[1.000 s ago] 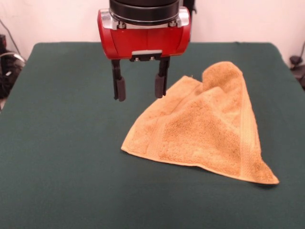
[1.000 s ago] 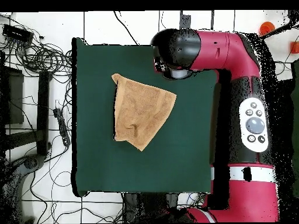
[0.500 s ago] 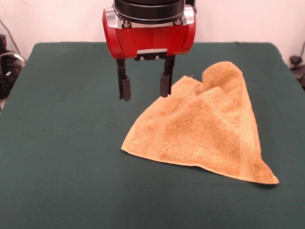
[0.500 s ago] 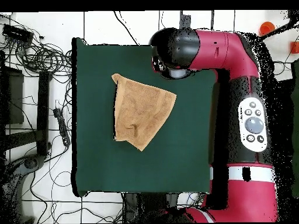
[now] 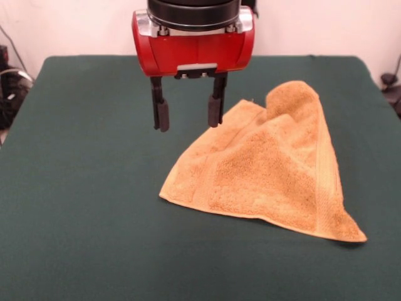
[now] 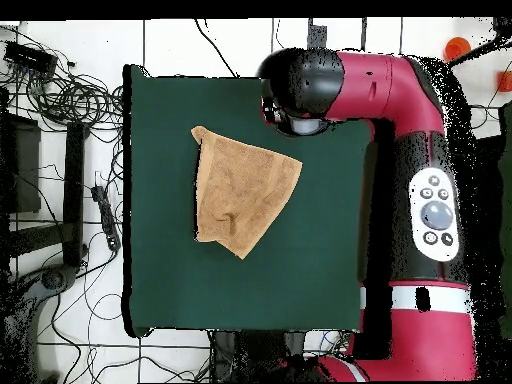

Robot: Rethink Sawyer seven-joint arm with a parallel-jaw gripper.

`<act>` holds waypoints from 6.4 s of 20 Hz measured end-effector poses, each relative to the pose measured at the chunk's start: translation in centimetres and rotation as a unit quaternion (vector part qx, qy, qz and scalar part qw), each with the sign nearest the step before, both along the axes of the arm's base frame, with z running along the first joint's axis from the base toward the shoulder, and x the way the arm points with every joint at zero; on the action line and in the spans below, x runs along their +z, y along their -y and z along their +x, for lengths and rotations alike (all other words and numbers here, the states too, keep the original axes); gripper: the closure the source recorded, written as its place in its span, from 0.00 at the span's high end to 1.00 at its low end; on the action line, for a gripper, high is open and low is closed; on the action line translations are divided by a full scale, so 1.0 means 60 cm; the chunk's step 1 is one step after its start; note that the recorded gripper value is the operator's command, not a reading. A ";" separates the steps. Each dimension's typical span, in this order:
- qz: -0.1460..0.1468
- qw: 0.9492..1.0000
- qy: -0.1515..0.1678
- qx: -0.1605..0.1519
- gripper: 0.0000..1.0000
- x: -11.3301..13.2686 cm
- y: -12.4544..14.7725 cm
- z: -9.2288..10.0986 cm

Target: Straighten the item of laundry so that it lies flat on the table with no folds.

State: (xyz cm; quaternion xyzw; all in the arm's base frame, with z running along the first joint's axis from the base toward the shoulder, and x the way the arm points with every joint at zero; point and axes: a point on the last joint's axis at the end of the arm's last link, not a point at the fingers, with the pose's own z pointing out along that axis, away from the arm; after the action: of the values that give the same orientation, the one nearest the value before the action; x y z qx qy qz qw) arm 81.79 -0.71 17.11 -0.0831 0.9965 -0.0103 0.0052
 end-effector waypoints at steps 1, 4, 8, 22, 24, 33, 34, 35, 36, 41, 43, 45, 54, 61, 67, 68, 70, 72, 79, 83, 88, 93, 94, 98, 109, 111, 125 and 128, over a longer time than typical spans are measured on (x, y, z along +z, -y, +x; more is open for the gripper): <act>-0.001 1.000 0.000 -0.001 1.00 0.000 0.002 -0.001; -0.004 1.000 -0.002 -0.003 1.00 -0.001 0.008 -0.002; -0.007 1.000 -0.003 -0.004 1.00 -0.002 0.013 -0.004; -0.009 1.000 0.011 -0.001 1.00 -0.003 0.007 -0.001; -0.010 1.000 0.016 -0.001 1.00 -0.004 0.006 0.000; -0.017 0.999 0.027 -0.002 1.00 -0.008 0.010 -0.001; -0.019 0.999 0.027 -0.003 1.00 -0.008 0.011 -0.001; -0.020 0.999 0.027 -0.003 1.00 -0.009 0.012 -0.002; -0.021 0.999 0.027 -0.003 1.00 -0.009 0.013 -0.002; -0.029 0.999 0.024 -0.005 1.00 -0.010 0.019 -0.007; -0.030 0.999 0.023 -0.004 1.00 -0.010 0.017 -0.007; -0.031 0.999 0.023 -0.004 1.00 -0.010 0.014 -0.008; -0.033 0.999 0.017 -0.005 1.00 0.001 -0.004 -0.019; -0.038 0.999 0.021 -0.002 1.00 0.014 -0.020 -0.020; -0.031 0.999 0.023 -0.007 1.00 0.016 -0.025 -0.021; -0.030 0.999 0.024 -0.007 1.00 0.016 -0.025 -0.020; -0.027 0.999 0.028 -0.008 1.00 0.015 -0.026 -0.019; -0.027 0.999 0.031 -0.009 1.00 0.014 -0.026 -0.019; -0.030 0.998 0.045 -0.013 1.00 0.006 -0.016 -0.019; -0.027 0.998 0.046 -0.017 1.00 0.006 -0.014 -0.019; -0.019 0.999 0.045 -0.022 1.00 0.009 -0.017 -0.019; -0.017 0.999 0.044 -0.024 1.00 0.011 -0.023 -0.019; -0.016 0.999 0.044 -0.024 1.00 0.011 -0.025 -0.019; -0.014 0.999 0.040 -0.028 1.00 0.010 -0.031 -0.024; -0.013 0.999 0.033 -0.030 1.00 0.000 -0.051 -0.040; -0.012 0.999 0.034 -0.031 1.00 -0.003 -0.053 -0.041; -0.025 0.998 0.041 -0.036 1.00 -0.012 -0.044 -0.052; -0.024 0.998 0.042 -0.040 1.00 -0.015 -0.042 -0.055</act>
State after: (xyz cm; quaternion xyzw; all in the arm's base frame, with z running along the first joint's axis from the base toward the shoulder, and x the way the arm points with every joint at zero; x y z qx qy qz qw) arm 78.48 1.82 16.22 -0.0430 0.9974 -0.0379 0.0442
